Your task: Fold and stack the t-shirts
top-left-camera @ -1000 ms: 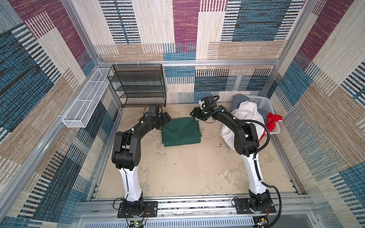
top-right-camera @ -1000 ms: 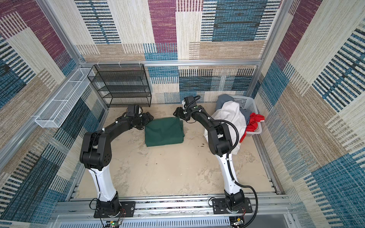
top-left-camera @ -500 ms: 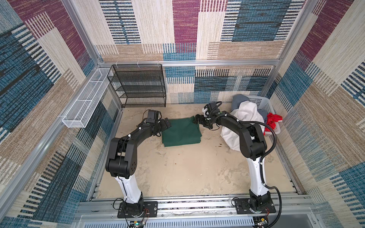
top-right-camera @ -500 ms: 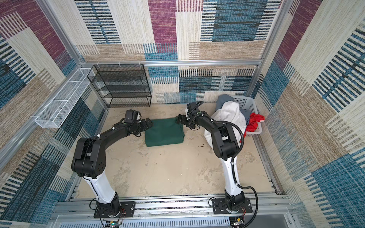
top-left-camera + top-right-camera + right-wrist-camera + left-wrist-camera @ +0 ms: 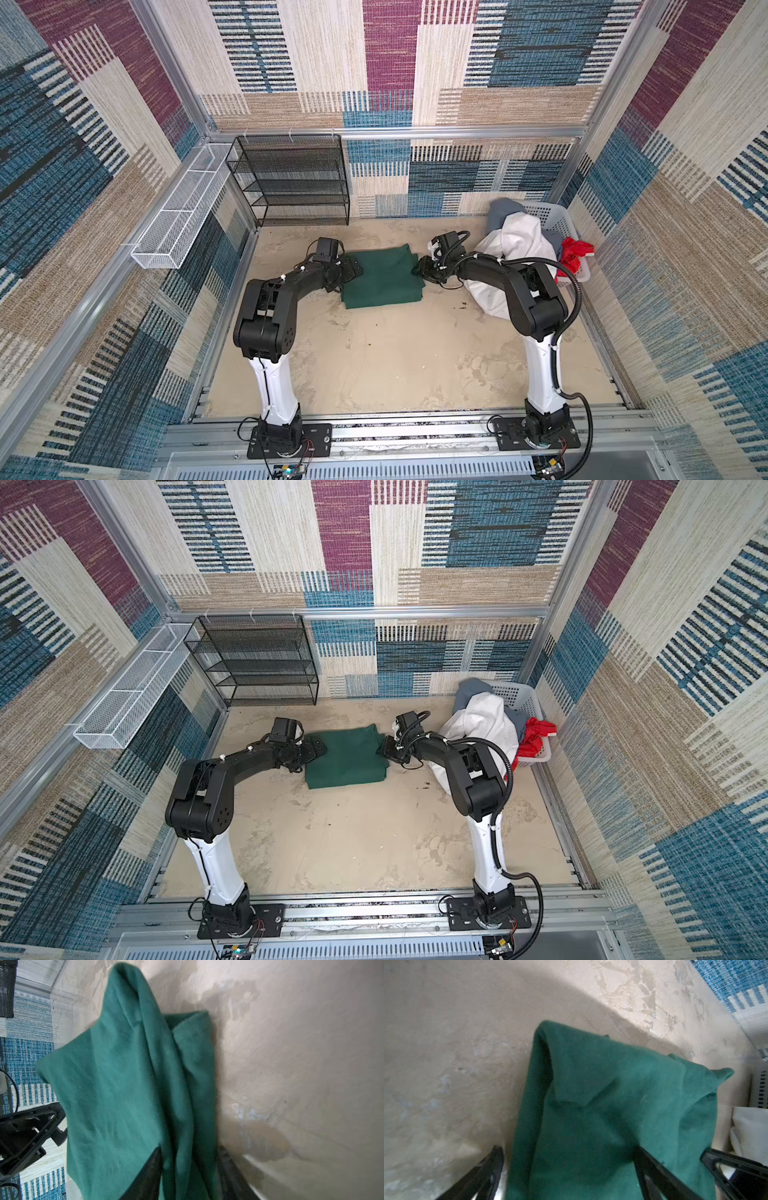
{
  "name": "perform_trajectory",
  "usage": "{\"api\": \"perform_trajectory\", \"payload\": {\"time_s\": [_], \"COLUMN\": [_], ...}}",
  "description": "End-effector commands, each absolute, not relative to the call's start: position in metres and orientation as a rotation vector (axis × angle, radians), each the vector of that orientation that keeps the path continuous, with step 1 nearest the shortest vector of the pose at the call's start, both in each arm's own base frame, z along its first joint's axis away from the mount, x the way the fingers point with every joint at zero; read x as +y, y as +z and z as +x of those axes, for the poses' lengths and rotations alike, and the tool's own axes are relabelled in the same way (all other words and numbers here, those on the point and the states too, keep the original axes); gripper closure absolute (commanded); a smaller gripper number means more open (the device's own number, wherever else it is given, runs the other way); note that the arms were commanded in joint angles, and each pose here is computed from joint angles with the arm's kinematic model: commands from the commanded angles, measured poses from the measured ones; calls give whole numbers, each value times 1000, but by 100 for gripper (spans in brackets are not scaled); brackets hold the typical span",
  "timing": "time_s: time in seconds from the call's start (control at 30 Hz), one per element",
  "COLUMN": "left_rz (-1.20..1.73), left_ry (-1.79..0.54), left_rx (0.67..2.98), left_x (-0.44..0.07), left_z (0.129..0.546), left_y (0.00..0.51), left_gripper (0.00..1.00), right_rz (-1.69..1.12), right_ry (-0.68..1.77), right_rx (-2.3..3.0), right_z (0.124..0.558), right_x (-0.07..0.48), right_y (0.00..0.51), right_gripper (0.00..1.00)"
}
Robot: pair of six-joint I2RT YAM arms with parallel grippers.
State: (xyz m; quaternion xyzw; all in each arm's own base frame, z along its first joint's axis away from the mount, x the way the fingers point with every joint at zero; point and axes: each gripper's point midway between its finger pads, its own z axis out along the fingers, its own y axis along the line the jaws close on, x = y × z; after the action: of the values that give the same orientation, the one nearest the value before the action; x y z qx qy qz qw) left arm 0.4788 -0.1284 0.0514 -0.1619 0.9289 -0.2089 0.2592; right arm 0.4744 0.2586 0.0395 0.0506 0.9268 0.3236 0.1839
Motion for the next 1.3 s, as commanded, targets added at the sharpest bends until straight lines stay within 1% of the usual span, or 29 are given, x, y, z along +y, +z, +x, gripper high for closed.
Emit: {"api": "perform_trajectory", "payload": {"time_s": [0.0,0.2,0.33,0.4,0.5,0.53,0.6,0.67,0.73,0.77,0.8,0.83,0.87,0.93,0.97,1.0,1.07,1.13,1.27], "left_rz": [-426,-445,-430,-422,-412,-405,-391,-357,-340,-329,-319,-311,-303,-289,-277,-262,-224,-211,-218], "left_ry": [-583,-603,-580,-581,-575,-571,-559,-557,-526,-512,-499,-479,-452,-381,-341,-300,-203,-119,-9], "left_rx": [2535,2564,2573,2586,2601,2603,2610,2614,2628,2633,2638,2647,2662,2683,2694,2699,2700,2696,2666], "left_x": [-134,-143,-146,-148,-149,-149,-148,-149,-146,-145,-144,-143,-140,-133,-128,-124,-113,-99,-70], "left_z": [480,479,482,484,486,487,489,490,490,490,491,491,490,491,491,492,494,495,498], "left_y": [48,36,31,28,25,25,25,25,24,25,26,27,27,30,33,37,46,55,72], "left_gripper": [2,3,6,10,19,23,37,55,66,75,83,90,99,100,100,100,100,100,100], "right_rz": [162,179,182,180,176,177,173,163,153,151,147,143,141,129,126,124,124,121,97], "right_ry": [939,926,920,913,910,911,912,918,919,918,919,921,922,925,920,914,889,863,815], "right_rx": [2605,2621,2627,2624,2629,2630,2621,2612,2604,2600,2594,2593,2589,2582,2578,2576,2562,2548,2524], "right_z": [475,473,472,472,469,468,468,468,467,466,465,463,462,460,459,457,455,454,448], "right_x": [261,258,257,257,255,255,255,255,255,254,254,254,253,252,251,250,245,241,232], "right_y": [38,33,30,30,29,29,34,38,42,44,46,47,49,53,54,55,60,66,77], "right_gripper": [72,100,100,100,100,100,94,93,87,85,83,77,68,47,32,22,8,2,2]}}
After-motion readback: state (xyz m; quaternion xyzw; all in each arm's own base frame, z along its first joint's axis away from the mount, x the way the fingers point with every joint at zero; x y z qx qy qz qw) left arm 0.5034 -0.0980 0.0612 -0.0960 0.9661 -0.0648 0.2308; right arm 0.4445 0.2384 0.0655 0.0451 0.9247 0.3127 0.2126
